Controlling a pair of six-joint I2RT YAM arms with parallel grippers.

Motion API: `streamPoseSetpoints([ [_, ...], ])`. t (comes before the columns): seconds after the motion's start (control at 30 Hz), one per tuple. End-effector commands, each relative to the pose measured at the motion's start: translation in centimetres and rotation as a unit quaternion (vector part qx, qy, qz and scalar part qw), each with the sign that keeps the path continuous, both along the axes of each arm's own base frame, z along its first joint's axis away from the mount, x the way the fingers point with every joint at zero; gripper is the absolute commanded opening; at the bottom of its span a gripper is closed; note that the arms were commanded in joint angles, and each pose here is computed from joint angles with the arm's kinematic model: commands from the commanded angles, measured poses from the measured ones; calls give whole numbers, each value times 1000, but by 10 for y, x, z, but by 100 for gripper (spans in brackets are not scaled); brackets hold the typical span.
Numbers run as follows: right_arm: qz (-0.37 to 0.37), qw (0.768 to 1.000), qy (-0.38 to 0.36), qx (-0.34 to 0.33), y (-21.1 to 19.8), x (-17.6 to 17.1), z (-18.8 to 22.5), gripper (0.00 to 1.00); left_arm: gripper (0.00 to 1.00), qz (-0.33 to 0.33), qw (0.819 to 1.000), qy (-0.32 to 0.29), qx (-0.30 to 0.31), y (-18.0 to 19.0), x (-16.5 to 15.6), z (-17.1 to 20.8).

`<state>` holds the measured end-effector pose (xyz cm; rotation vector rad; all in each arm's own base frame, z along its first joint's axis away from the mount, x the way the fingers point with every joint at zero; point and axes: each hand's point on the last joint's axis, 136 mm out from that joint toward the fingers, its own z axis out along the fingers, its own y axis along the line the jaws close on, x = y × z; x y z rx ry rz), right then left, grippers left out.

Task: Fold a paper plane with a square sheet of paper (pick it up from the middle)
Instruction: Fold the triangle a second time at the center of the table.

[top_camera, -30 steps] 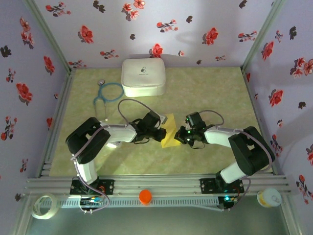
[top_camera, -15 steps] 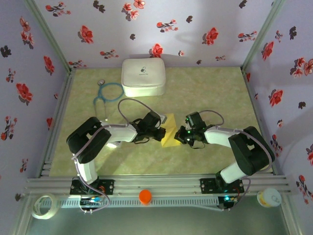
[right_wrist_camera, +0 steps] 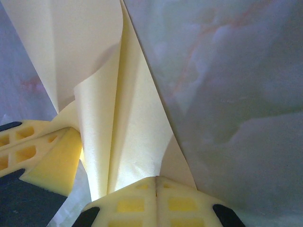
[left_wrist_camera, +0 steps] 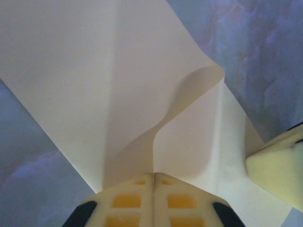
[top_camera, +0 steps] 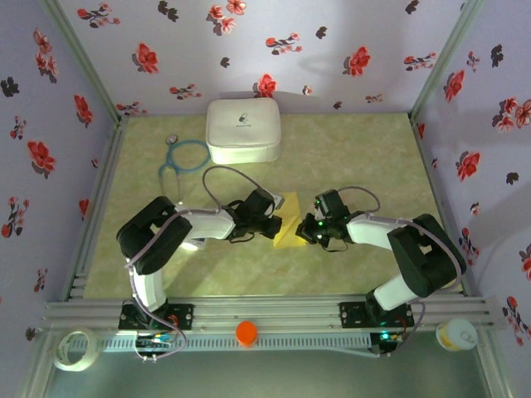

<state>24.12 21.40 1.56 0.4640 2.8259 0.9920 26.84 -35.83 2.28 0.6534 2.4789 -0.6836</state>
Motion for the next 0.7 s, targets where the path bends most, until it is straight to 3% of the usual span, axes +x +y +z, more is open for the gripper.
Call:
streamPoseSetpoints([
  [0.0,-3,998,36,-57,-18,-15,-22,1,0,2,1000,-1,17,3,5,-5],
  [0.67,-3,998,34,-56,-18,-13,-20,1,0,5,1000,-6,8,2,7,-2],
])
